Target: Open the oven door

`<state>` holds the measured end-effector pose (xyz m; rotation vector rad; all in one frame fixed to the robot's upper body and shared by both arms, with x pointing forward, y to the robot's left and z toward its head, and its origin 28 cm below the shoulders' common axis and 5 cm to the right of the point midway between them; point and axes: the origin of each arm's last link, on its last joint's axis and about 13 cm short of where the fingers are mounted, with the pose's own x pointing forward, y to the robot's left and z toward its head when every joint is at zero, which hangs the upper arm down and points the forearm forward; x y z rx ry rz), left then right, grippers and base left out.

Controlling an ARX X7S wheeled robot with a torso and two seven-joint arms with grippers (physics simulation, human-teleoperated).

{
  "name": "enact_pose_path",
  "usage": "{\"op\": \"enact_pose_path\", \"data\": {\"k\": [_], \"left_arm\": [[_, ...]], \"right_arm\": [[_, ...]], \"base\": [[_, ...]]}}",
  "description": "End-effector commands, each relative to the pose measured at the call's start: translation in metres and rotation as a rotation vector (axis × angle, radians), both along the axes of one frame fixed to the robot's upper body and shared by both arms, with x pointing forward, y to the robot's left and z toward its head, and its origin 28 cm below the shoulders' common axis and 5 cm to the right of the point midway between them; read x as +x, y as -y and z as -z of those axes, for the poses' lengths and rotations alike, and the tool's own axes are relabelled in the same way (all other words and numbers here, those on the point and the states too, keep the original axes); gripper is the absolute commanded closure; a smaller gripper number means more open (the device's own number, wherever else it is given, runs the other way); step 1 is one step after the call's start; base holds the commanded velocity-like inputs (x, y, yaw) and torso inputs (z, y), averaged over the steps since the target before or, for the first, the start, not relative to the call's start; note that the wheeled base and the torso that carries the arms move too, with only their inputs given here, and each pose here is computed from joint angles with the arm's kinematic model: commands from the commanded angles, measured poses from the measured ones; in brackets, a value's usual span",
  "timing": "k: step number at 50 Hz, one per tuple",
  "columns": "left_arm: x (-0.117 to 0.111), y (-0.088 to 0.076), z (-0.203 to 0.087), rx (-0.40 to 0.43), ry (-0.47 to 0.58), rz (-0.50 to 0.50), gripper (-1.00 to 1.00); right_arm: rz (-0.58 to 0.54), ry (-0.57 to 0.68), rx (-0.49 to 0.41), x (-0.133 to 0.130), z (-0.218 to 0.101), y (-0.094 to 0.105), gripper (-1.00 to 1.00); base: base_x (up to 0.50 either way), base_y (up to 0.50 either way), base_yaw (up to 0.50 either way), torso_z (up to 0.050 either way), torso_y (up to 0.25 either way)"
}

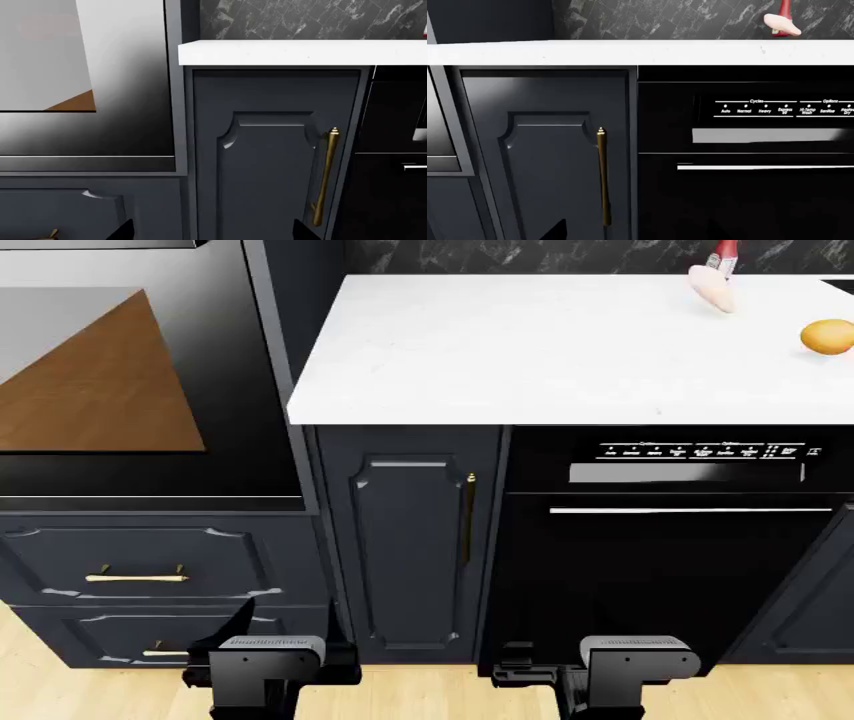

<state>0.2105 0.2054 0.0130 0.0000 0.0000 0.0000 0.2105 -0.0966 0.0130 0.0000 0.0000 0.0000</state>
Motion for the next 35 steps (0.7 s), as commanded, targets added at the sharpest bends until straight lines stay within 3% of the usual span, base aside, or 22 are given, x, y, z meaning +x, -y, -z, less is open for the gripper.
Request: {"op": "enact_pose_path", "data": {"k": [1, 15, 35], "left_arm": [[0.0000, -0.0002, -0.0002, 0.000, 0.001, -0.001, -1.00], [-0.0001, -0.0023, -0.0047, -0.015, 0.018, -0.030, -1.00], [-0.0008, -0.0028, -0.0076, -0.014, 0.010, -0.033, -1.00]], "right_arm": [[0.001, 0.001, -0.002, 0.0000, -0.0002, -0.0002, -1.00], [0.002, 0.010, -0.002, -0.0008, 0.0001, 0.0002, -1.00], [0.004, 0.009, -0.009, -0.0012, -0.0005, 0.0014, -1.00]], "base": [[0.00, 0.00, 0.00, 0.000, 0.000], [0.00, 0.00, 0.00, -0.002, 0.000], [0.00, 0.00, 0.00, -0.050, 0.000]]}}
